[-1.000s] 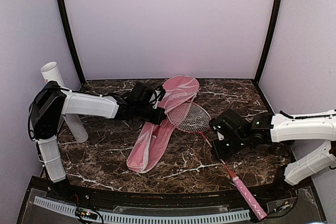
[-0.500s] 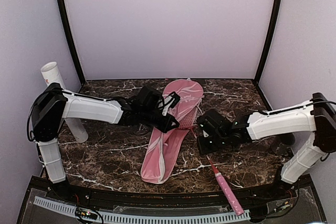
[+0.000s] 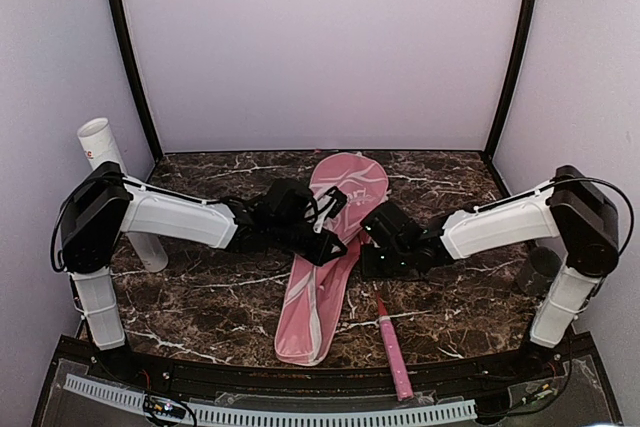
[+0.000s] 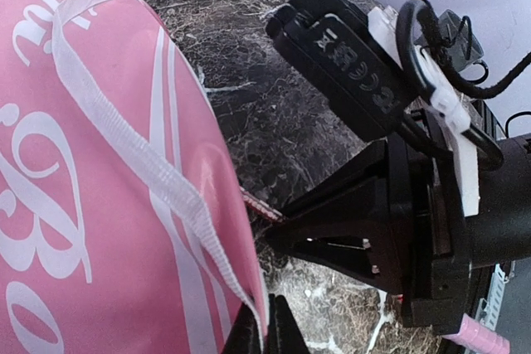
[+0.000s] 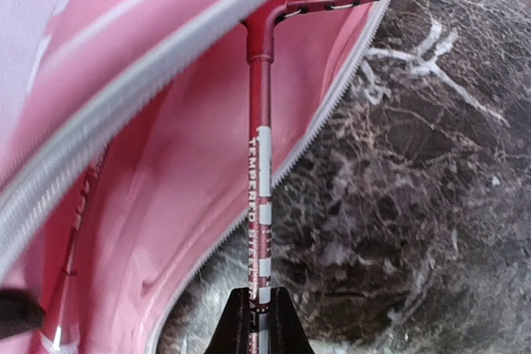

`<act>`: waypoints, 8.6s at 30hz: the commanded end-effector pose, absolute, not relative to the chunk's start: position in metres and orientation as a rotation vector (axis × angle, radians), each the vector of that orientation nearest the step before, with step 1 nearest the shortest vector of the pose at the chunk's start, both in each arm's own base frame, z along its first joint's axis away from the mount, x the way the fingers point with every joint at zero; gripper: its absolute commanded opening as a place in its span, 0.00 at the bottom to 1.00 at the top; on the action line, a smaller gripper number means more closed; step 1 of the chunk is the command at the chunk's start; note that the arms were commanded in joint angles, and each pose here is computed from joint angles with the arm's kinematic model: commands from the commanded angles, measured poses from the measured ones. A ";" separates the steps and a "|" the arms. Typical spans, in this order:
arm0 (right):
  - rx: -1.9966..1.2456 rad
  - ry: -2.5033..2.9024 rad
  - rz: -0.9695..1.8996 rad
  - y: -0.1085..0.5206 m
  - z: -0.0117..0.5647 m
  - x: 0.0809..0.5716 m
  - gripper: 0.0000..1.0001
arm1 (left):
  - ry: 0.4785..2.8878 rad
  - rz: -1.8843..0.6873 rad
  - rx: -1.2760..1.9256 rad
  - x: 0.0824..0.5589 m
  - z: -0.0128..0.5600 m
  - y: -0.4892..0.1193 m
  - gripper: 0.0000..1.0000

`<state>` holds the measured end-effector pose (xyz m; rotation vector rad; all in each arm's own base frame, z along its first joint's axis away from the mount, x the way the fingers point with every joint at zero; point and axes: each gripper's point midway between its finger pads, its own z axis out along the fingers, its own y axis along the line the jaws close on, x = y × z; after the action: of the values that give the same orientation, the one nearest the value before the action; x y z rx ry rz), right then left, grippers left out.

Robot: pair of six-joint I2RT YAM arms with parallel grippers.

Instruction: Pack up the badminton gear

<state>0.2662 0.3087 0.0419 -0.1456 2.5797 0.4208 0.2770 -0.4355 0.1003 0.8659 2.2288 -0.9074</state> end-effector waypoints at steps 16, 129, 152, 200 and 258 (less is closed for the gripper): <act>0.137 2.366 0.596 0.343 0.069 0.356 0.11 | 2.246 -0.941 0.718 0.279 0.105 -0.444 0.00; -0.060 2.505 1.472 0.397 0.076 0.152 0.09 | 2.482 -0.911 0.862 0.121 0.081 -0.412 0.00; -0.109 2.395 1.523 0.425 0.083 0.182 0.07 | 2.439 -1.068 0.853 0.112 0.095 -0.423 0.00; -0.302 2.318 1.346 0.404 0.096 0.189 0.47 | 2.483 -0.808 0.793 0.143 0.089 -0.362 0.00; 0.212 2.180 0.665 0.186 0.114 0.241 0.83 | 2.358 -0.388 0.946 0.276 0.065 -0.383 0.00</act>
<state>0.2353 0.2062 0.1212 0.2094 2.2047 0.7665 0.3006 -0.3635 0.0267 0.8507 2.4571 -0.1002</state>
